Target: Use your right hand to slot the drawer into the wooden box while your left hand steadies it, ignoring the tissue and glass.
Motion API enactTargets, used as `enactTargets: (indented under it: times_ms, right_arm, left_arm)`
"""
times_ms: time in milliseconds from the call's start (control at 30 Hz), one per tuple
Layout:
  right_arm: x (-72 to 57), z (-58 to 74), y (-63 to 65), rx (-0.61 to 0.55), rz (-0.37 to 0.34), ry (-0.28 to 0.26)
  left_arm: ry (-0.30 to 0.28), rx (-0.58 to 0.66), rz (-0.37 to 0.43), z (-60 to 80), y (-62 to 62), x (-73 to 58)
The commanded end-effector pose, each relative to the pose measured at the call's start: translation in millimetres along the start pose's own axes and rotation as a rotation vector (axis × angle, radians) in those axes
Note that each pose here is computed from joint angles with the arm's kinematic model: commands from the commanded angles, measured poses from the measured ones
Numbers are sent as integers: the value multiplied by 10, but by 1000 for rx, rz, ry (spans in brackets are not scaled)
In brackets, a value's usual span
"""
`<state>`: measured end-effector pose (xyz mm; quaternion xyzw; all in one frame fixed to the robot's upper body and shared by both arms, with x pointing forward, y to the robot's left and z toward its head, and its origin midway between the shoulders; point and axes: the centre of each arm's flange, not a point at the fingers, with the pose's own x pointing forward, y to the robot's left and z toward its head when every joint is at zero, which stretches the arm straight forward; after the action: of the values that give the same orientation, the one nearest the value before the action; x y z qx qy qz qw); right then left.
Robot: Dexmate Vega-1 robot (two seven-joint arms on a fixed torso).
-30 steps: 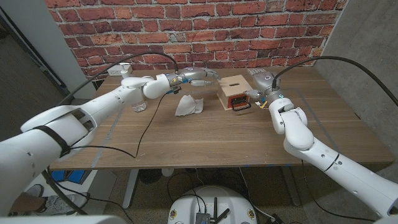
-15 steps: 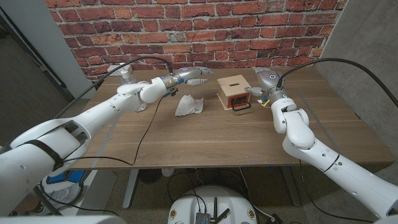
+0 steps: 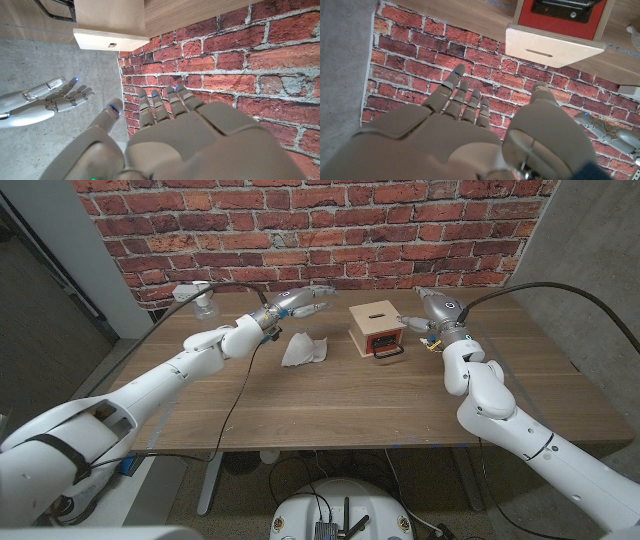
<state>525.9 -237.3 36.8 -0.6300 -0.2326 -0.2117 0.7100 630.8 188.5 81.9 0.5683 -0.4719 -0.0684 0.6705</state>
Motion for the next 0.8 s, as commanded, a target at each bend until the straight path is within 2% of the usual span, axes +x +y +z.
enactTargets:
  times_ms: [33, 167, 500, 800]
  right_arm:
    - [-9, -122, 7, 203, 24, 20]
    - [5, -139, 22, 233, 25, 28]
    - [50, -209, 95, 360, 12, 31]
    - [93, -278, 158, 486, -9, 28]
  left_arm:
    - [103, -90, 118, -6, -58, -224]
    - [134, -123, 156, -15, -85, -281]
    - [235, -269, 265, -125, -243, -454]
    - [284, -379, 338, -224, -343, -573]
